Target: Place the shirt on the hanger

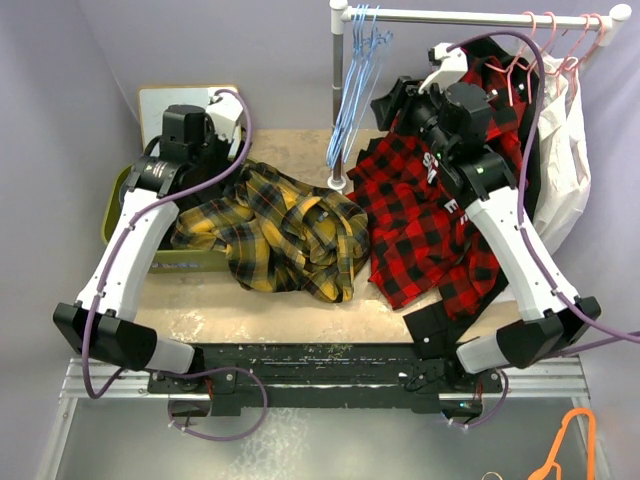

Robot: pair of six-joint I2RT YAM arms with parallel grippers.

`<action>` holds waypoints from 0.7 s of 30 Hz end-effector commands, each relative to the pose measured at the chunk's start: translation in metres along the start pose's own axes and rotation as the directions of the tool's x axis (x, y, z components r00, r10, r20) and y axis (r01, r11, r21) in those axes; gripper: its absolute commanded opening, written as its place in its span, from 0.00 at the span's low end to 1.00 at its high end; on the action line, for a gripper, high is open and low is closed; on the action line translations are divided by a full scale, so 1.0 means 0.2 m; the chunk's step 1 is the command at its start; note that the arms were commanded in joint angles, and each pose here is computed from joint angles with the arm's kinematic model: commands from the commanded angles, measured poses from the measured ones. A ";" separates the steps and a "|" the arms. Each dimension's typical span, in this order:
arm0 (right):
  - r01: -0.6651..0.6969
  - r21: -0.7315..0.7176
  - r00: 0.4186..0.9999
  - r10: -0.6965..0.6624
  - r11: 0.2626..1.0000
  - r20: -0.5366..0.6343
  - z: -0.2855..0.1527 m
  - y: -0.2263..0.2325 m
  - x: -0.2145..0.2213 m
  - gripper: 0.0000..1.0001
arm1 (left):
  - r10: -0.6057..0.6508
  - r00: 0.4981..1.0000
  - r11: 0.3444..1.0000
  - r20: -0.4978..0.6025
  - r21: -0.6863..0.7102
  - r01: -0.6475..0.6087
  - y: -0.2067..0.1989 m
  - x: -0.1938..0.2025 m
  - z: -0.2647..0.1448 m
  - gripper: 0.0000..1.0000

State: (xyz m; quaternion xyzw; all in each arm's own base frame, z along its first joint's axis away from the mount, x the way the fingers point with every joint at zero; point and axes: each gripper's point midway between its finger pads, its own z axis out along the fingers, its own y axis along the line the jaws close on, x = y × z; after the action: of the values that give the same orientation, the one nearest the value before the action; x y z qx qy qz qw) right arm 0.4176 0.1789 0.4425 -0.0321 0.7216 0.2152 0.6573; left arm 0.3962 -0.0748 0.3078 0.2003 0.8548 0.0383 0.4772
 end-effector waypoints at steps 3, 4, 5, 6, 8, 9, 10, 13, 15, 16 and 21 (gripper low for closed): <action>-0.037 -0.074 0.996 0.042 0.997 0.078 0.02 0.10 -0.19 0.60 | 0.023 0.999 0.999 0.039 -0.038 -0.021 0.04 -0.02 -0.03 0.90; -0.036 -0.081 0.996 0.043 0.996 0.078 0.03 0.11 -0.19 0.61 | 0.022 0.999 0.999 0.038 -0.040 -0.021 0.05 -0.01 -0.03 0.90; -0.038 -0.085 0.996 0.044 0.996 0.078 0.04 0.12 -0.19 0.61 | 0.023 0.999 0.999 0.039 -0.040 -0.022 0.04 -0.01 -0.03 0.90; -0.041 -0.091 0.996 0.048 0.995 0.078 0.04 0.12 -0.19 0.61 | 0.024 0.999 0.999 0.038 -0.040 -0.022 0.04 -0.01 -0.03 0.91; -0.047 -0.104 0.996 0.055 0.993 0.071 0.07 0.14 -0.18 0.61 | 0.024 0.999 0.999 0.038 -0.039 -0.022 0.04 -0.01 -0.03 0.90; -0.052 -0.109 0.996 0.060 0.993 0.067 0.08 0.14 -0.18 0.61 | 0.023 0.999 0.999 0.038 -0.038 -0.022 0.04 0.00 -0.03 0.90; -0.057 -0.118 0.996 0.065 0.991 0.066 0.09 0.15 -0.18 0.61 | 0.023 0.999 0.999 0.038 -0.038 -0.022 0.04 0.00 -0.03 0.91; -0.066 -0.129 0.996 0.074 0.989 0.055 0.13 0.17 -0.16 0.61 | 0.023 0.999 0.999 0.037 -0.036 -0.022 0.04 0.00 -0.02 0.91; -0.071 -0.130 0.996 0.077 0.989 0.044 0.16 0.17 -0.14 0.61 | 0.022 0.999 0.999 0.037 -0.035 -0.021 0.04 0.00 -0.02 0.91; -0.073 -0.132 0.996 0.079 0.989 0.041 0.17 0.17 -0.13 0.61 | 0.022 0.999 0.999 0.037 -0.034 -0.021 0.03 0.00 -0.02 0.91; -0.078 -0.146 0.996 0.084 0.986 0.037 0.23 0.21 -0.12 0.61 | 0.022 0.999 0.999 0.039 -0.037 -0.020 0.04 0.00 -0.03 0.91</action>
State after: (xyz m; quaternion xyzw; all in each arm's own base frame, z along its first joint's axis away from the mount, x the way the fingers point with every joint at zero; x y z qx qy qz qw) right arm 0.4540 0.2167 0.4371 -0.0385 0.7285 0.2643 0.6309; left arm 0.3912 -0.0703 0.3009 0.2041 0.8540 0.0486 0.4761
